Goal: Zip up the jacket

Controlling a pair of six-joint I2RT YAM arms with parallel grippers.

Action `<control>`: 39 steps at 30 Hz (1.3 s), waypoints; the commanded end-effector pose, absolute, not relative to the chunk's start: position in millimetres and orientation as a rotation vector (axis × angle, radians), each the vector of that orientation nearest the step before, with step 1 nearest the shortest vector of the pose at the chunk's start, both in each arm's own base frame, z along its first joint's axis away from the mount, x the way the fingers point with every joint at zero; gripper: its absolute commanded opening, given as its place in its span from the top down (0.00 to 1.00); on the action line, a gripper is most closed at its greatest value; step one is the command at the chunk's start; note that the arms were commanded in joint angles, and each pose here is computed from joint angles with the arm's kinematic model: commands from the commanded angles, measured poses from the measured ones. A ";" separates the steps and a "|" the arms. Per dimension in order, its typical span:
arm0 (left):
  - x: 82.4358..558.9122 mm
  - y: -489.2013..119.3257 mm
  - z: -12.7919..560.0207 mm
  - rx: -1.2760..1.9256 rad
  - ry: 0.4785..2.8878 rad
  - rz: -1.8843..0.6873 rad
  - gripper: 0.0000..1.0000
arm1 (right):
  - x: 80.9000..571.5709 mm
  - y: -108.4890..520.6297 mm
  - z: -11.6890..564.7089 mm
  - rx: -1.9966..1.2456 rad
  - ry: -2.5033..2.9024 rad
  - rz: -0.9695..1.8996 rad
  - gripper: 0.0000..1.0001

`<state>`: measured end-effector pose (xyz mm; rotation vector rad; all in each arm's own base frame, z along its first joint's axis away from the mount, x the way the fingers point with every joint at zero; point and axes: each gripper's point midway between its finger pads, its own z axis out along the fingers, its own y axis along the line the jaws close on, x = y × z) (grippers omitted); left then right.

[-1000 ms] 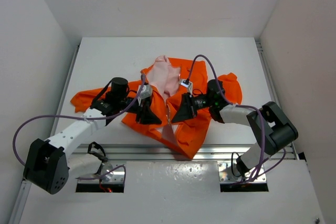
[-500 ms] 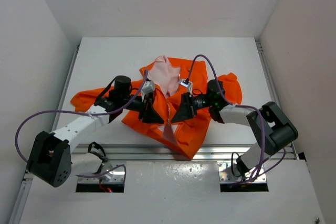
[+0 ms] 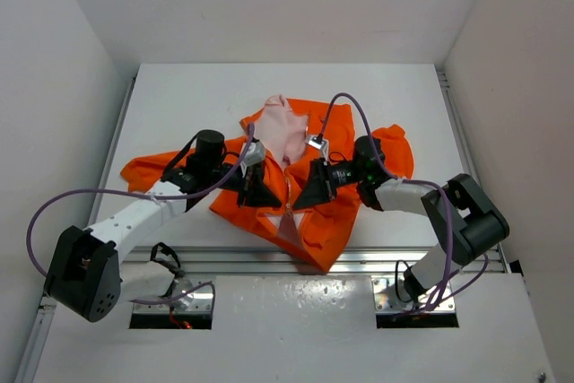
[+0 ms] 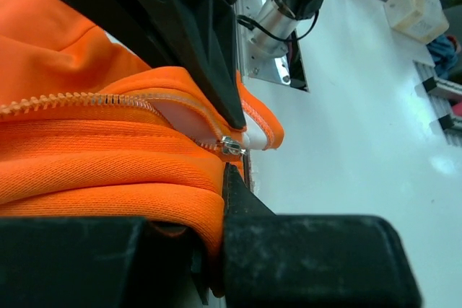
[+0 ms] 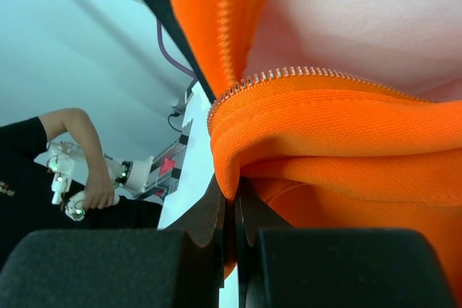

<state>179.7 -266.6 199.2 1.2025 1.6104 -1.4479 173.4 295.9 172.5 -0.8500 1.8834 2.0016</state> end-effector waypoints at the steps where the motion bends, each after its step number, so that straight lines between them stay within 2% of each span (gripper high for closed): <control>1: 157.4 -270.1 218.4 1.357 1.406 -1.456 1.00 | 197.1 300.5 198.4 -0.824 1.746 1.899 1.00; 11: 146.4 -271.0 226.5 1.404 1.316 -1.391 1.00 | 206.7 299.5 197.4 -0.743 1.777 1.892 1.00; 23: 142.7 -272.9 214.9 1.412 1.349 -1.366 0.97 | 205.2 299.5 210.8 -0.760 1.728 1.892 1.00; 26: 146.8 -271.5 209.5 1.394 1.388 -1.330 0.91 | 203.9 298.6 214.6 -0.767 1.715 1.895 1.00; 29: 155.0 -268.0 205.7 1.359 1.422 -1.242 0.74 | 200.6 297.8 216.3 -0.780 1.708 1.899 1.00; 32: 169.4 -263.0 204.3 1.285 1.489 -1.134 0.65 | 195.3 295.3 214.3 -0.783 1.714 1.904 1.00; 34: 178.1 -257.1 216.8 1.227 1.465 -1.053 0.62 | 190.9 292.9 212.9 -0.783 1.722 1.909 1.00; 36: 191.1 -247.9 218.9 1.139 1.486 -0.956 0.51 | 186.8 290.9 210.9 -0.780 1.732 1.915 1.00; 39: 199.4 -237.2 243.9 1.065 1.411 -0.839 0.44 | 182.5 289.2 208.3 -0.773 1.743 1.920 1.00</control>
